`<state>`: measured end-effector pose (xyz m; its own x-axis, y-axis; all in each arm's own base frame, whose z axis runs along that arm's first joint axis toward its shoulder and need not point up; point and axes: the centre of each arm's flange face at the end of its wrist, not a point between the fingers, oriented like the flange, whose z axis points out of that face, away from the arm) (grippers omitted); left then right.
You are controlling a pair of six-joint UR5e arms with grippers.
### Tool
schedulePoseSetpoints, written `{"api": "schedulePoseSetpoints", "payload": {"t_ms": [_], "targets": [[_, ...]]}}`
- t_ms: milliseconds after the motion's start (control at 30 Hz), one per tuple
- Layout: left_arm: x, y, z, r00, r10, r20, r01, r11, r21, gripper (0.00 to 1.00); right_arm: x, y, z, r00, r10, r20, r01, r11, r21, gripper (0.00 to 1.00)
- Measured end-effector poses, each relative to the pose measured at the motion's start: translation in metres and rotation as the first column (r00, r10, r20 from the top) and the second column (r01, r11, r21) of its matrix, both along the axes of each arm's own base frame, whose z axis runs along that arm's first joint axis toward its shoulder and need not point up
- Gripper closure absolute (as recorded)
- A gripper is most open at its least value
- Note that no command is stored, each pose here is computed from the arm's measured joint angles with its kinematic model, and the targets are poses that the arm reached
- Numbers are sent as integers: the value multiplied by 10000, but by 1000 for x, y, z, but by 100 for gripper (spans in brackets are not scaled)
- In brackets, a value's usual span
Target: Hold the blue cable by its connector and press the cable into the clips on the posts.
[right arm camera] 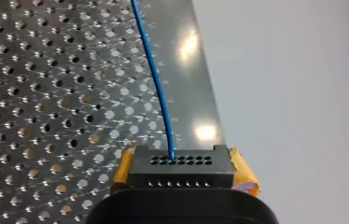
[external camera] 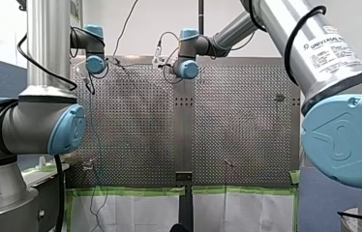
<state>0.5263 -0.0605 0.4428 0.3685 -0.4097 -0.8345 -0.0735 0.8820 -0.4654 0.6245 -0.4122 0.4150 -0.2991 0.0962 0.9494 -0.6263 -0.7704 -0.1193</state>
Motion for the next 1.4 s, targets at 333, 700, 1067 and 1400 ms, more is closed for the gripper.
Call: {"api": "schedulePoseSetpoints", "payload": {"t_ms": [333, 700, 1067, 1400], "targets": [[11, 2, 9, 9999, 28, -131, -28, 10000, -10, 98, 16, -14, -17, 9994, 143, -315, -134, 9995, 279, 100], [15, 3, 26, 10000, 59, -16, -59, 10000, 5, 98, 27, -24, -1, 9996, 205, -190, -203, 9997, 126, 100], [15, 4, 26, 10000, 73, -32, -73, 10000, 21, 98, 27, -28, 12, 9998, 193, -19, -193, 9998, -58, 100], [15, 2, 25, 10000, -6, -75, 6, 10000, 51, 75, 27, -28, 12, 9998, 199, -37, -199, 9998, -43, 100]]}}
